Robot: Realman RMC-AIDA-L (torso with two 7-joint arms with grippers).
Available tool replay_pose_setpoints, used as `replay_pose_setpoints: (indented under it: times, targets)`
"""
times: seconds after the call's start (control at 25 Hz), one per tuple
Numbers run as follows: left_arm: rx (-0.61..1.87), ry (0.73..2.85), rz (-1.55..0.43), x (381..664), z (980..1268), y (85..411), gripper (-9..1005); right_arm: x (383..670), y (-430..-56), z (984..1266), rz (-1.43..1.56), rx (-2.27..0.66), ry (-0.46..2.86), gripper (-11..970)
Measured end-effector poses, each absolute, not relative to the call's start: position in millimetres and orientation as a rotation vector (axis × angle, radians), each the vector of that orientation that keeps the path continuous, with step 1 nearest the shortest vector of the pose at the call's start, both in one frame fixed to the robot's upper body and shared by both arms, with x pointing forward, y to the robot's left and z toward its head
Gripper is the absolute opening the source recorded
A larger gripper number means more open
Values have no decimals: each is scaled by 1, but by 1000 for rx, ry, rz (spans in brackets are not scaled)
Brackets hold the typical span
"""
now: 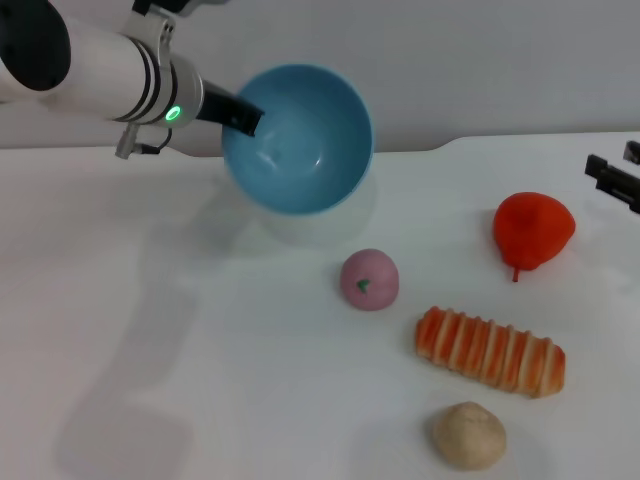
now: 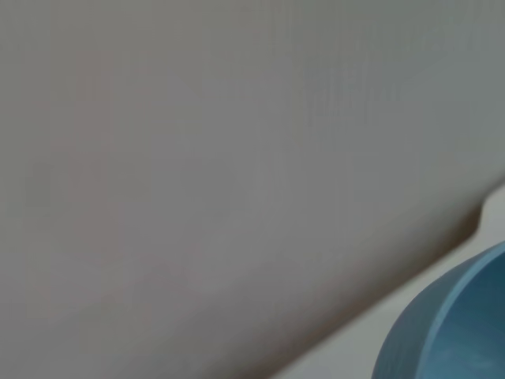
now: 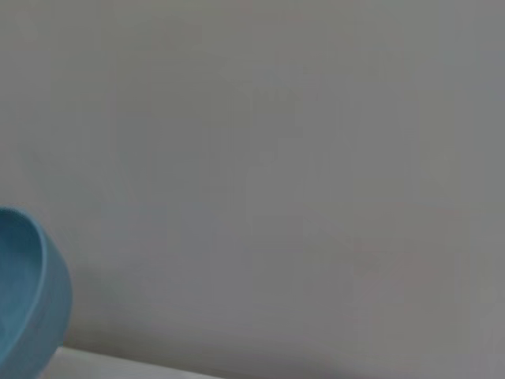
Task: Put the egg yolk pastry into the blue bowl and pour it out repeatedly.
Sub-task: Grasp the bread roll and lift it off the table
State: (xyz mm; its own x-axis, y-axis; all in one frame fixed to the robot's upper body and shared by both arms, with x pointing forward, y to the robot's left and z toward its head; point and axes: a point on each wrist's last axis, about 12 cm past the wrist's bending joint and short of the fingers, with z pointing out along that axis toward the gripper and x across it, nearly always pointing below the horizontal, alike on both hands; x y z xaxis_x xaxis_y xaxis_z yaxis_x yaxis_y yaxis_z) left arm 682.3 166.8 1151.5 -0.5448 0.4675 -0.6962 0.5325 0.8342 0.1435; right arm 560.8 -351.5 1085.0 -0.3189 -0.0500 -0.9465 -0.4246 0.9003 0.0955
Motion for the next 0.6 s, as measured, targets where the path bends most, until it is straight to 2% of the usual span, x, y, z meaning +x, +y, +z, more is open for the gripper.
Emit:
replay_pose_setpoints:
  times: [0.28, 0.6]
  targets:
    - [767, 2372, -121, 672, 1146, 170, 0, 577, -335, 1128, 391, -481, 1921, 574]
    - [734, 2420, -109, 669, 1142, 172, -1, 601, -299, 1175, 419, -585, 2032, 576]
